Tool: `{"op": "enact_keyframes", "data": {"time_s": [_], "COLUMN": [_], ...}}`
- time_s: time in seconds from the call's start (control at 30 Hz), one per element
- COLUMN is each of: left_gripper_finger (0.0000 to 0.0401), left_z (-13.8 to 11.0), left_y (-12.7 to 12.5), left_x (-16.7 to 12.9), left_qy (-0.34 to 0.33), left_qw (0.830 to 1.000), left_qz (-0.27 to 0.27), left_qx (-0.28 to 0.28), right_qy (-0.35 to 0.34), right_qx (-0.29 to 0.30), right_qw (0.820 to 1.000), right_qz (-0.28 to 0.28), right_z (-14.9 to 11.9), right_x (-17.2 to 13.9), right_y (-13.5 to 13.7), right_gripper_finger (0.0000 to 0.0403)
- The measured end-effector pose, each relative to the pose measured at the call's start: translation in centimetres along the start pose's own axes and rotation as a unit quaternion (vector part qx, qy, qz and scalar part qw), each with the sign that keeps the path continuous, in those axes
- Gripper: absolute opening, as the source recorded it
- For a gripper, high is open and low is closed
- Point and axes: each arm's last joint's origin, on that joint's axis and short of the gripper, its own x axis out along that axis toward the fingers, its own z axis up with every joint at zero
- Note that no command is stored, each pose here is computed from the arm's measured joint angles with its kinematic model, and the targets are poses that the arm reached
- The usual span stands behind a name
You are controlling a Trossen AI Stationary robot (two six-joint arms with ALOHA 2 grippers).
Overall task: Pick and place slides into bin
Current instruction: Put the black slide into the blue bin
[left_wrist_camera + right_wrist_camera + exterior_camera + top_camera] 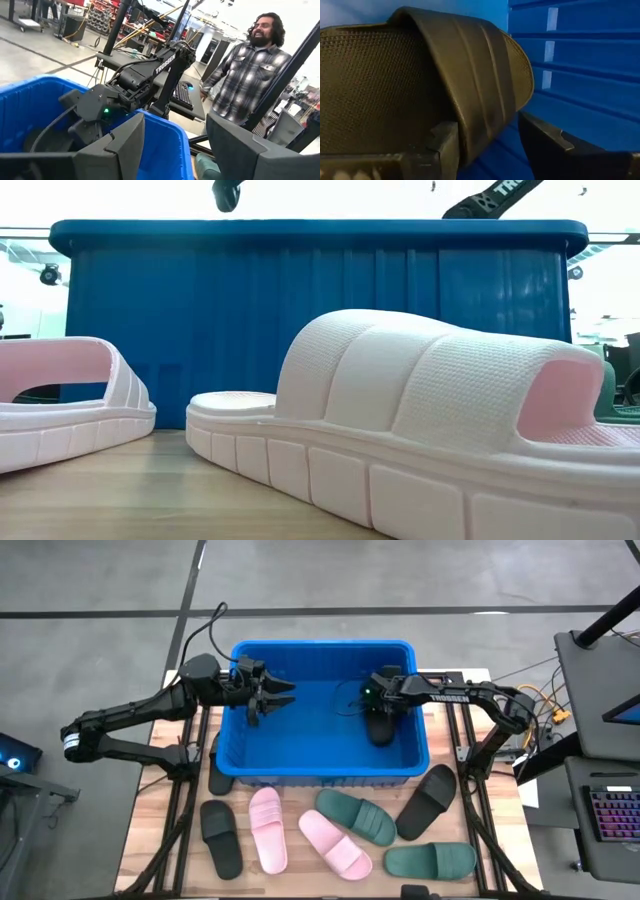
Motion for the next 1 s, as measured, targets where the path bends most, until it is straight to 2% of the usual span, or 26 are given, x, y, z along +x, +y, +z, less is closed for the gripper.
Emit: {"op": "enact_keyframes", "data": {"time_s": [0.37, 0.6, 0.83, 1.0], "left_gripper_finger": [0.0196, 0.0196, 0.0196, 0.0196], "left_z": [0.0, 0.0, 0.0, 0.0], "left_y": [0.0, 0.0, 0.0, 0.0], "left_x": [0.0, 0.0, 0.0, 0.0], "left_qy": [0.0, 0.0, 0.0, 0.0], "left_qw": [1.0, 1.0, 1.0, 1.0], "left_qz": [0.0, -0.001, 0.0, 0.0], "left_qx": [-0.001, -0.001, -0.001, -0.001], "right_qy": [0.003, 0.007, -0.002, -0.037], "right_qx": [-0.001, 0.002, 0.036, 0.098], "right_qw": [0.997, 0.997, 0.997, 0.991], "right_qz": [0.072, 0.074, 0.074, 0.084], "right_z": [-0.1, -0.1, 0.4, 1.4], "right_x": [-1.0, -1.4, -2.6, -4.0], "right_y": [-0.9, -1.2, -2.3, -3.6], "right_gripper_finger": [0.0183, 0.0183, 0.0183, 0.0183]}}
